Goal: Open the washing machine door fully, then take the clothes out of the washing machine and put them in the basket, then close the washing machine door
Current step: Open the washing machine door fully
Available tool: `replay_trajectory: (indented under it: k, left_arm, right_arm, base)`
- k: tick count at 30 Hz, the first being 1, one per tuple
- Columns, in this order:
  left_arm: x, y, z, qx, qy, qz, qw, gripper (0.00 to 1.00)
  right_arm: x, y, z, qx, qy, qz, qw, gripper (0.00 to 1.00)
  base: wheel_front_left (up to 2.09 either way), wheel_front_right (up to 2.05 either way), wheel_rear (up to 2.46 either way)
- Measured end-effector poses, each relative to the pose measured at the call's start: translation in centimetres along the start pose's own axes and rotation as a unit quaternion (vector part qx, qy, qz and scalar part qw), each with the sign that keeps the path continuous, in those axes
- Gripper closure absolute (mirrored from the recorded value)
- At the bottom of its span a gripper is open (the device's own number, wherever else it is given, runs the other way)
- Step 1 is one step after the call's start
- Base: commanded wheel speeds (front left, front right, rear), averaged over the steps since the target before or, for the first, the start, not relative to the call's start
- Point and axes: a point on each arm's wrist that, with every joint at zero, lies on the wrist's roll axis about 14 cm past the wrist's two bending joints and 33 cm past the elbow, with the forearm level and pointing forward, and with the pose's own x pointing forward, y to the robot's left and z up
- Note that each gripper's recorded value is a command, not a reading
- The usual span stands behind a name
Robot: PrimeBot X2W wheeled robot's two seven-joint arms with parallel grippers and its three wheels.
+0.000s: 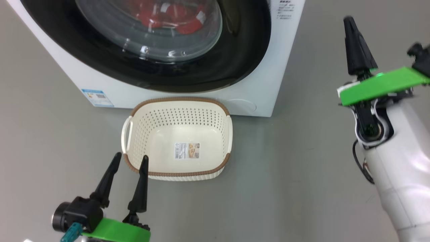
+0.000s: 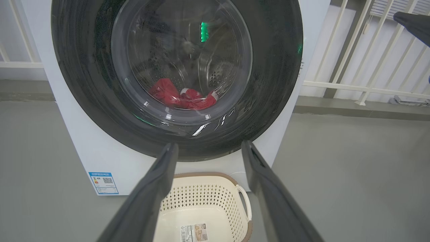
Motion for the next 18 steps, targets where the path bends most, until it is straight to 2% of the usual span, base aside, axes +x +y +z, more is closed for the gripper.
replay_trajectory:
  k: [5,11,18]
  left_arm:
    - [0.8,0.2,-0.6,-0.002,0.008,0.0,1.0,0.0]
    - [1.8,0.6,-1.3,-0.006,0.016,0.001,1.0,0.0]
    - [2.6,1.0,-2.1,-0.007,0.026,0.001,1.0,0.0]
  right_arm:
    - [3.1,0.9,-1.2,0.051,0.022,0.015,0.998,1.0]
    - [6.4,1.3,-3.3,0.078,0.075,0.029,0.994,1.0]
    - [9.2,2.0,-5.4,0.154,0.156,0.04,0.975,1.0]
  base:
    - [0.0,0.0,0.0]
    - [0.0,0.0,0.0]
    - [0.0,0.0,0.0]
